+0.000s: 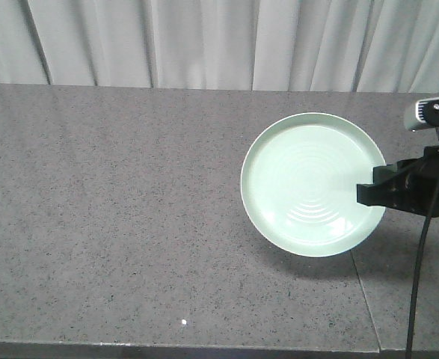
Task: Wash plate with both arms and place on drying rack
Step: 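Close the right gripper on the rim and lift the plate upright, then hold the plate raised in the right gripper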
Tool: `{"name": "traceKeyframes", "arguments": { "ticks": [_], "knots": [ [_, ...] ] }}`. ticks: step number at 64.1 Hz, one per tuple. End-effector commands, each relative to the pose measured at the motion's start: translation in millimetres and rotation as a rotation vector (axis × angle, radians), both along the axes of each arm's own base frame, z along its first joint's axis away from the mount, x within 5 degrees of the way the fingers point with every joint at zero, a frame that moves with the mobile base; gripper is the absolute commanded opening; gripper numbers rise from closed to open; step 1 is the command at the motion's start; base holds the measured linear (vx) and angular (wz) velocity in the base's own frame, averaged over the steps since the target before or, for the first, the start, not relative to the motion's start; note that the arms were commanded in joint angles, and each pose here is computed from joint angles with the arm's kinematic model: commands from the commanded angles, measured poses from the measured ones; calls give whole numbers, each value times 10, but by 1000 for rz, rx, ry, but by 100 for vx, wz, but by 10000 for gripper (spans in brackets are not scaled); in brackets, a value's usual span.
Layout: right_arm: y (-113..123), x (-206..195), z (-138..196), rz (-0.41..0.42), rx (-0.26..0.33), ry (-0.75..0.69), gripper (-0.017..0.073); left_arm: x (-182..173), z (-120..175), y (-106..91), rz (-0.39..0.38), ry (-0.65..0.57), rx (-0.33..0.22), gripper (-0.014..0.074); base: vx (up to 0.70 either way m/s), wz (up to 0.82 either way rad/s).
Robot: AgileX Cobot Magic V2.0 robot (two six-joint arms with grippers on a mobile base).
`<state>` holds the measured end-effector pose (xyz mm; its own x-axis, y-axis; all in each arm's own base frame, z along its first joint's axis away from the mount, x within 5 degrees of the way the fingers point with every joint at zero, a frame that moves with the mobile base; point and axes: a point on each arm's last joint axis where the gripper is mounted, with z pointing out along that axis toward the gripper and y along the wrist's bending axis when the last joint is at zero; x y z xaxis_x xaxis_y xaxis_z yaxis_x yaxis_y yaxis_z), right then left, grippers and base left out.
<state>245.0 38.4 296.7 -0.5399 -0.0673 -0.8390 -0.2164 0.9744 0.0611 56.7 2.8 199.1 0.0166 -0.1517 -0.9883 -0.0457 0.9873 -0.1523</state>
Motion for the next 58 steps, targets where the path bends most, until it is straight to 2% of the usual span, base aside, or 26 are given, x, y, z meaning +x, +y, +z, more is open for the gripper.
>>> {"name": "traceKeyframes", "arguments": {
  "ticks": [1, 15, 21, 58],
  "knots": [
    [-61, -85, 194, -46, 5, -158, -9, -10, 33, -6, -10, -82, -1, -5, 0, 0],
    [-101, -210, 231, -75, 5, -233, -9, -10, 33, -6, -10, -82, -1, -5, 0, 0],
    [-113, -220, 210, -79, -12, -249, -9, -10, 33, -6, -10, -82, -1, -5, 0, 0],
    [-114, -221, 202, -79, -14, -248, -9, -10, 33, -6, -10, -82, -1, -5, 0, 0]
  ]
}}
